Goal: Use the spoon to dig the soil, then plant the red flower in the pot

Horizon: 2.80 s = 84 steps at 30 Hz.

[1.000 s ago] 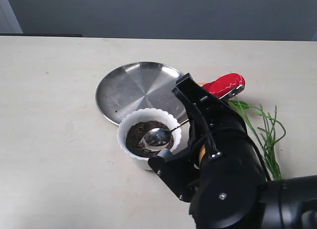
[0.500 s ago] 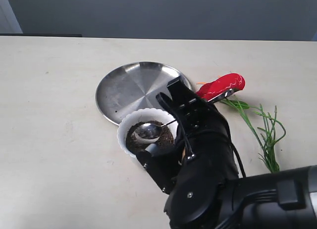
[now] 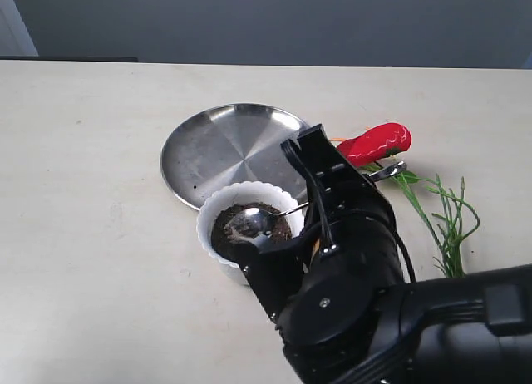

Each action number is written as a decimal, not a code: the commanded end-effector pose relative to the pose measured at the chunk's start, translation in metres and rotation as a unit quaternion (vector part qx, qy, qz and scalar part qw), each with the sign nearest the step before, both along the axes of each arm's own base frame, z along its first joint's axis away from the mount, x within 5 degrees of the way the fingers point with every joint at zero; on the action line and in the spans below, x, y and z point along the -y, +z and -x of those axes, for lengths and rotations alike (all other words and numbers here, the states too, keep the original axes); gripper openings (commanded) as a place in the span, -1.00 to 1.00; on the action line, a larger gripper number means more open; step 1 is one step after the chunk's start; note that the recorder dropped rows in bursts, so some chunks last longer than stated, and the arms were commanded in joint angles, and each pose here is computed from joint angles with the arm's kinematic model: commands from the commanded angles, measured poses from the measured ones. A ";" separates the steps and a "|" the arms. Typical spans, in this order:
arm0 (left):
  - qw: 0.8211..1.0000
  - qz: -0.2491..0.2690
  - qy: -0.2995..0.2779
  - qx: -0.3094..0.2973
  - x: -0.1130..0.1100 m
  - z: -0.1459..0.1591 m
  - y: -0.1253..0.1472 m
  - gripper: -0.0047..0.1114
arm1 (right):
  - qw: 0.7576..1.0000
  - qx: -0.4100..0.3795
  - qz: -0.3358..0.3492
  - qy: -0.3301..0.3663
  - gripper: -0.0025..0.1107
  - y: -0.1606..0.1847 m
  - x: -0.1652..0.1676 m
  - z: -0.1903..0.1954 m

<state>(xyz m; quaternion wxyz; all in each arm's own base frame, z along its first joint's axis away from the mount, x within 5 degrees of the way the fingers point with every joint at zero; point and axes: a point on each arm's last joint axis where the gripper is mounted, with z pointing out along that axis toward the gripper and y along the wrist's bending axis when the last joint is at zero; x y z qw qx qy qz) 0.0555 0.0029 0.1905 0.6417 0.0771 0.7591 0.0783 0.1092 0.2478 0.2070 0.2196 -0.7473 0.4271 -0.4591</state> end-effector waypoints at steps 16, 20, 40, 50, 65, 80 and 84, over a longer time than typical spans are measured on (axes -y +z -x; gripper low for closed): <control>1.000 0.003 -0.001 0.007 0.000 0.000 0.001 -0.91 | 0.997 -0.024 -0.011 -0.066 -0.97 -0.007 0.008 -0.012; 1.000 0.003 -0.001 0.007 0.000 0.000 0.001 -0.91 | 0.996 -0.042 -0.011 -0.080 -0.97 -0.012 0.010 -0.016; 1.000 0.003 -0.001 0.007 0.000 0.000 0.001 -0.91 | 0.915 -0.073 -0.364 -0.156 -0.97 0.042 0.024 -0.063; 1.000 0.003 -0.001 0.007 0.000 0.000 0.001 -0.91 | 0.817 -0.222 -0.465 -0.257 -0.97 0.048 0.018 -0.167; 1.000 0.003 -0.001 0.007 0.000 0.000 0.001 -0.91 | 0.805 -0.357 -0.384 -0.279 -0.97 -0.054 -0.034 -0.230; 1.000 0.003 -0.001 0.007 0.000 0.000 0.001 -0.91 | 0.792 -0.373 -0.381 -0.297 -0.42 -0.049 -0.033 -0.225; 1.000 0.003 -0.001 0.007 0.000 0.000 0.001 -0.91 | 0.785 -0.379 -0.381 -0.308 -0.42 -0.024 -0.027 -0.217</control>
